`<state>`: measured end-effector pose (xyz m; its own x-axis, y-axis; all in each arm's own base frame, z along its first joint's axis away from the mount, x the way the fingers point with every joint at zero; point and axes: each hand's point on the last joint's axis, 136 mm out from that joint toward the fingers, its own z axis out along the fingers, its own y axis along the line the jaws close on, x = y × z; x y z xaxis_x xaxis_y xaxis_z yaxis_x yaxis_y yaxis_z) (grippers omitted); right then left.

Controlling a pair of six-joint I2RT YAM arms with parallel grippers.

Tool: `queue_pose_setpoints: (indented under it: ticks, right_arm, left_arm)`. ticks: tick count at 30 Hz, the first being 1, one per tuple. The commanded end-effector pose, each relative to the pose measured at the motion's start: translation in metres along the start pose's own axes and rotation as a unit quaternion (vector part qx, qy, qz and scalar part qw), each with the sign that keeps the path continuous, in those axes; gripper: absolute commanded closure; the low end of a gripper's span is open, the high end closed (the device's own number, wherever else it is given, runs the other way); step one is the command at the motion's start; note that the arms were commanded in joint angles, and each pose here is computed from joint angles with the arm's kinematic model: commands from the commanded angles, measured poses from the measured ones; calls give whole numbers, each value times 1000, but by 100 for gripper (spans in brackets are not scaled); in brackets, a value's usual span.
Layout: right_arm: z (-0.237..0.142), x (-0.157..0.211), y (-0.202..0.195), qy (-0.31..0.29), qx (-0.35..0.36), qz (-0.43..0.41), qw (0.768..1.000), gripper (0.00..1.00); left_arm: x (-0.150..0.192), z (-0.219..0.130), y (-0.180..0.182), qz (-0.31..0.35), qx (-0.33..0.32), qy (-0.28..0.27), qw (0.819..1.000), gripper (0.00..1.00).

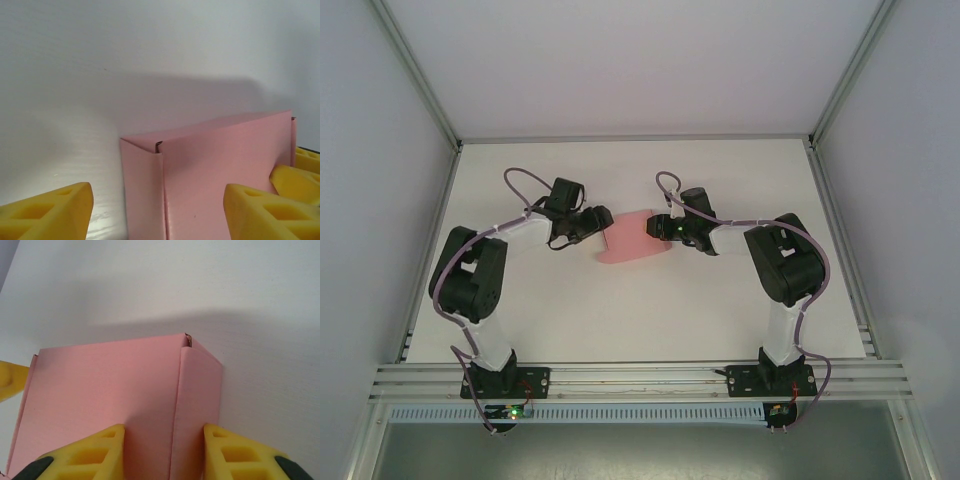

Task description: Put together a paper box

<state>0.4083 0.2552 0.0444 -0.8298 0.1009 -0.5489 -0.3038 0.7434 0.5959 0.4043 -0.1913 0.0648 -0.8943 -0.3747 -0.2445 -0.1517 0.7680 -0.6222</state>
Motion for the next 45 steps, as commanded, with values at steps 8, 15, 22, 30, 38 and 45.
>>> queue_pose_setpoints:
  ticks: [8,15,22,30,38,45]
  right_arm:
    - [-5,6,-18,12,35,24,999,65]
    - [-22,-9,6,-8,-12,25,1000,42]
    - [-42,-16,25,0,-78,69,995,24]
    - [-50,10,22,61,-59,109,990,4]
    - [-45,27,38,98,-93,132,982,4]
    - [-32,12,50,79,-146,149,975,17]
  left_arm:
    - [18,15,-2,-10,56,40,998,62]
    - [24,18,7,-20,78,42,996,80]
    - [24,10,14,-12,114,15,993,87]
    - [22,11,22,-48,166,-1,985,95]
    - [21,10,25,-55,184,-7,981,95]
    - [22,11,27,-52,184,-5,981,94]
